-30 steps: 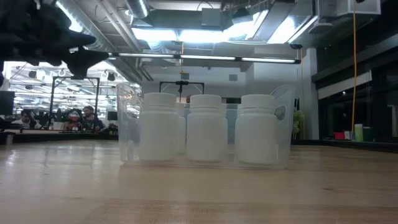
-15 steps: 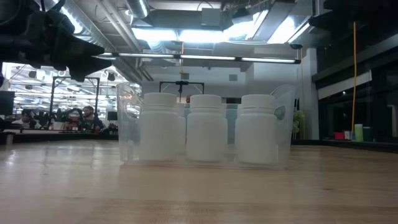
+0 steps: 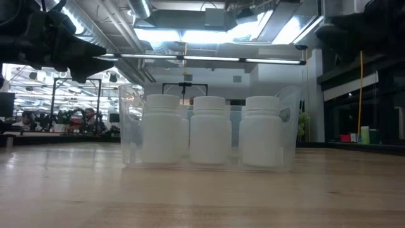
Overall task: Pick and place pill bottles into a basket
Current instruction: Return to Home Position
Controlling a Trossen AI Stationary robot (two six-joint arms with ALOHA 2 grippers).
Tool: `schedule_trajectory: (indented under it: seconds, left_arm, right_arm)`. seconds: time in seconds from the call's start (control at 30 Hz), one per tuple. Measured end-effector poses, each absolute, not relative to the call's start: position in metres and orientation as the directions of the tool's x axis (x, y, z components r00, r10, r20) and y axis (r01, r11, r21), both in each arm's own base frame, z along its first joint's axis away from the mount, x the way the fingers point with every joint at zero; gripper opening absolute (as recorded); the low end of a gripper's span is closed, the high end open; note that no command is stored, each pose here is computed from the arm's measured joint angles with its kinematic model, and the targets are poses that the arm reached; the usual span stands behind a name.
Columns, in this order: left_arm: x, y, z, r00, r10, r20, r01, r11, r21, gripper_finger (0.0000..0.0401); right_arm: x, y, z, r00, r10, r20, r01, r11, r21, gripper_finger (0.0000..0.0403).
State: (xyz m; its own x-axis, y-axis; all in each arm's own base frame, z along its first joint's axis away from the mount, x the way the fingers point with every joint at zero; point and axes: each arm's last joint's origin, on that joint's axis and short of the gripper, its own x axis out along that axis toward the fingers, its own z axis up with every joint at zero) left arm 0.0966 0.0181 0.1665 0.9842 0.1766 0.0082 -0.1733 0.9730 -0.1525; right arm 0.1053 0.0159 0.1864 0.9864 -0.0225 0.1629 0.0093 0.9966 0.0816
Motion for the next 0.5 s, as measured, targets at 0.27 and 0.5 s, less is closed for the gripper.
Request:
schedule_trajectory:
  seconds: [0.27,0.5]
  left_arm:
    - [0.097,0.018,0.167,0.985,0.17,0.009,-0.166,0.974,-0.152,0.0253]
    - [0.097,0.018,0.167,0.985,0.17,0.009,-0.166,0.974,-0.152,0.0253]
  right_arm:
    - [0.095,0.004,0.186,0.977,-0.019,0.214,0.015,1.0,0.022,0.0211]
    - [0.096,0.001,0.178,0.985,0.111,0.131,-0.12,0.991,0.057,0.0212]
